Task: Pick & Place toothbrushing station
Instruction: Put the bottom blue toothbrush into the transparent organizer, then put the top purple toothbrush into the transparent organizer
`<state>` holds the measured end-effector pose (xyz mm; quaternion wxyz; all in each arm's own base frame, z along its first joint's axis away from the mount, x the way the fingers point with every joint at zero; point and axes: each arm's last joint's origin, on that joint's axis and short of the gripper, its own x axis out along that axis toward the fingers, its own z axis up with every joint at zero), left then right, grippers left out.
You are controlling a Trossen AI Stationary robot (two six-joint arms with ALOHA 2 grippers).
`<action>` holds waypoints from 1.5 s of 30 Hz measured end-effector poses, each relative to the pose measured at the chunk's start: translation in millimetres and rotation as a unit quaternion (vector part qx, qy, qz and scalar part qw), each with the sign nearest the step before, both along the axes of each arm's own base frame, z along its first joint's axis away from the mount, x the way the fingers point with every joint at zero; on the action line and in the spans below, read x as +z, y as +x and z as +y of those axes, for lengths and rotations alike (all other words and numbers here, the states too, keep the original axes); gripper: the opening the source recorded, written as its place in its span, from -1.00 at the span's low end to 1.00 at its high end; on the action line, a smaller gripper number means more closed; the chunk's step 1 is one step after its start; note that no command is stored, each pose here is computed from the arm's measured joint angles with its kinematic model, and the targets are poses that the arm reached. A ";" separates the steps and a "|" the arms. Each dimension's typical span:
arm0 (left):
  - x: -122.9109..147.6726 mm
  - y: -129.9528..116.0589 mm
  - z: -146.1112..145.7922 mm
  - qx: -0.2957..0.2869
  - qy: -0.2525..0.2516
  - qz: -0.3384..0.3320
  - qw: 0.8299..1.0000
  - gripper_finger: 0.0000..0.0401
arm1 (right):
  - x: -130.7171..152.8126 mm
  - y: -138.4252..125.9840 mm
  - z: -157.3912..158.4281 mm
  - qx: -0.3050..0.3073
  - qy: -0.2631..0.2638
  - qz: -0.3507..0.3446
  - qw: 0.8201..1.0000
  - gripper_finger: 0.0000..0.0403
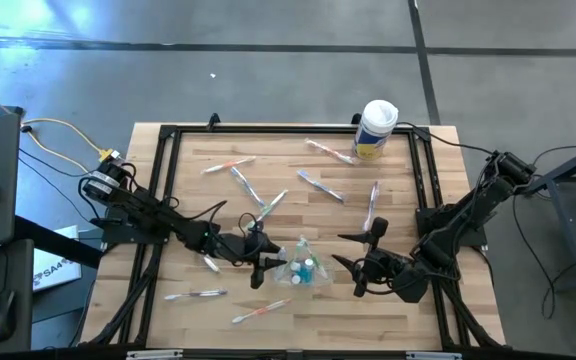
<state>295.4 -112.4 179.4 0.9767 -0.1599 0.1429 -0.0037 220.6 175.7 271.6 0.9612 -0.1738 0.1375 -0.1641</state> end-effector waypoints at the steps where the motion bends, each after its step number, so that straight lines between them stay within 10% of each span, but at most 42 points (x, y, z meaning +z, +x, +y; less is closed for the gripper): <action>1: 0.0 0.0 0.0 0.000 -0.002 0.000 1.000 -0.29 | -0.2 -0.1 -0.1 0.000 -0.001 0.001 1.000 0.16; 23: 0.5 0.1 0.3 0.002 0.013 -0.003 1.000 -0.27 | -1.0 -0.4 -0.3 0.001 -0.005 0.005 1.000 0.16; 36: 0.9 0.2 0.7 0.012 0.005 -0.005 1.000 0.34 | -1.7 -0.6 -0.6 0.001 -0.008 0.009 1.000 0.16; 45: 10.5 2.3 -0.1 -0.001 0.045 -0.055 0.997 0.42 | -1.8 -0.7 -0.6 0.001 -0.011 0.010 1.000 0.16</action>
